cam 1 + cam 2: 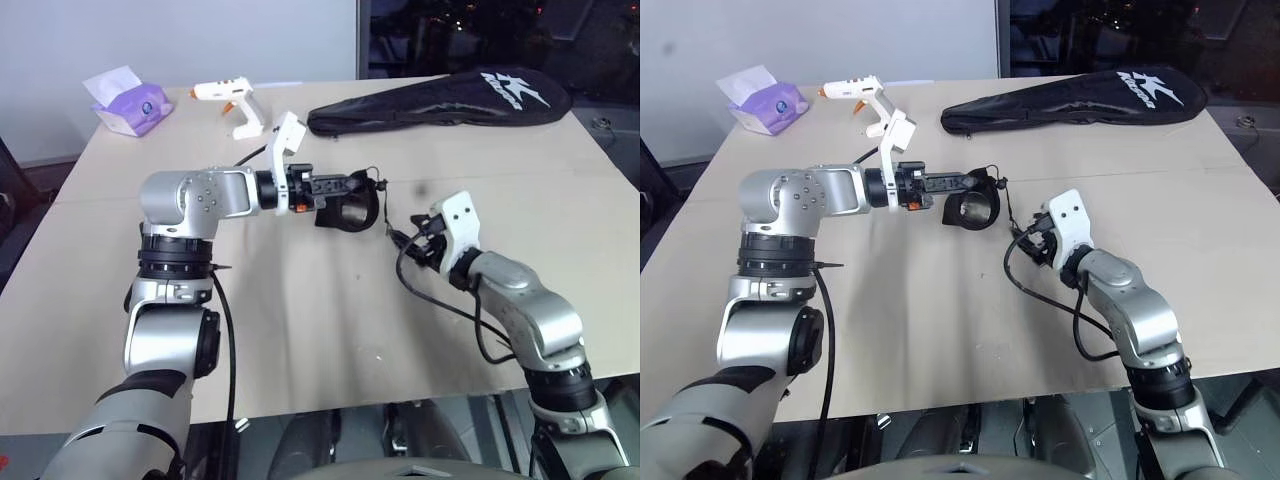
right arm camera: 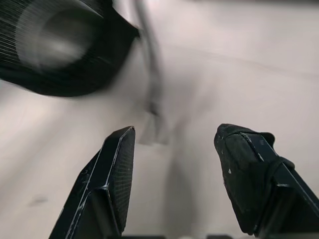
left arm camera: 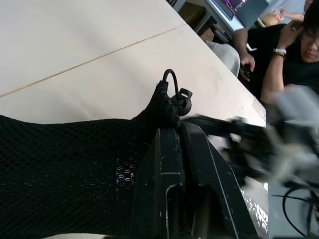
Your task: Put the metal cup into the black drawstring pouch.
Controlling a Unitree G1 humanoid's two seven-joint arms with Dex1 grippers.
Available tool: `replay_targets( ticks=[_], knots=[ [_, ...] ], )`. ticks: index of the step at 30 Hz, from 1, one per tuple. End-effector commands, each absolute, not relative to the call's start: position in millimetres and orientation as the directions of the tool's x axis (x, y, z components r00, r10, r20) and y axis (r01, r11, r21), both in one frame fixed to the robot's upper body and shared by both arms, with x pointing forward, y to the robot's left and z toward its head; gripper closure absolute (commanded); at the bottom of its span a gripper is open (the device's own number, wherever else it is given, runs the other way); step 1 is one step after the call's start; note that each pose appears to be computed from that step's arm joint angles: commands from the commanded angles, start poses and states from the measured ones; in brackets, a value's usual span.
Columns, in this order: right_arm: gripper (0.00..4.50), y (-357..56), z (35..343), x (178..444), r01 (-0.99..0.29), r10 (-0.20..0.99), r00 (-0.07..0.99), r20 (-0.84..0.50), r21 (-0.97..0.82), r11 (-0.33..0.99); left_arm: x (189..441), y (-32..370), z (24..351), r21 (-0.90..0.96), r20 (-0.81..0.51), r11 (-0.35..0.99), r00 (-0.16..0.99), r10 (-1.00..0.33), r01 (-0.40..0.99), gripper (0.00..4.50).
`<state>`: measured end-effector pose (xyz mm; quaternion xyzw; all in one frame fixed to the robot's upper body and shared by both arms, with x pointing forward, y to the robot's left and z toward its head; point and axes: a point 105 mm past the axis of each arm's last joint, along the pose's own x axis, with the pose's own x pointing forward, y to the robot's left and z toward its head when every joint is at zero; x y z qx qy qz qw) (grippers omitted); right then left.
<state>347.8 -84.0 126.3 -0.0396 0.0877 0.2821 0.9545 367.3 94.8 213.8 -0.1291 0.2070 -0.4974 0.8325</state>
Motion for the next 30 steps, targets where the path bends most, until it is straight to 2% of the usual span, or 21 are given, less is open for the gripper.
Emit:
replay_targets(
  ticks=[1,6,17,19,22,24,25,29,30],
  knots=[
    [1.76,-75.0,146.8,365.2,-0.543,0.539,0.838,-0.085,-0.031,0.839,361.4,90.5,237.1,-0.36,-0.174,0.434,0.397,-0.901,0.826,4.5],
    [1.76,-56.4,150.3,375.2,-0.599,0.598,0.8,-0.049,-0.013,0.801,358.1,91.3,240.2,-0.339,-0.178,0.437,0.399,-0.899,0.833,4.5],
    [1.76,-37.6,157.6,368.2,-0.685,0.684,0.728,0.038,0.022,0.728,350.9,97.6,237.2,-0.332,-0.206,0.445,0.397,-0.894,0.832,4.5],
    [2.3,-40.6,152.4,371.2,-0.665,0.665,0.746,0.016,0.011,0.746,350.6,98.2,237.0,-0.33,-0.209,0.446,0.396,-0.894,0.832,4.5],
    [3.33,-50.4,149.0,374.8,-0.624,0.624,0.781,0.004,0.007,0.781,350.3,98.5,235.6,-0.322,-0.214,0.448,0.397,-0.893,0.834,4.5],
    [4.28,-62.6,153.4,374.5,-0.589,0.59,0.808,0.013,-0.009,0.808,350.3,99.0,234.2,-0.319,-0.216,0.449,0.397,-0.892,0.835,4.5],
    [4.44,-69.3,155.5,373.3,-0.573,0.573,0.819,0.012,-0.033,0.819,350.2,99.0,233.2,-0.316,-0.218,0.449,0.397,-0.892,0.836,4.5],
    [4.44,-100.7,172.7,362.3,-0.477,0.486,0.874,0.015,-0.171,0.862,347.8,92.9,224.7,-0.244,-0.235,0.441,0.389,-0.891,0.863,4.5],
    [4.44,-109.6,181.7,356.6,-0.45,0.465,0.885,0.015,-0.232,0.863,346.5,88.1,224.6,-0.24,-0.201,0.421,0.379,-0.903,0.875,4.5]
  ],
)
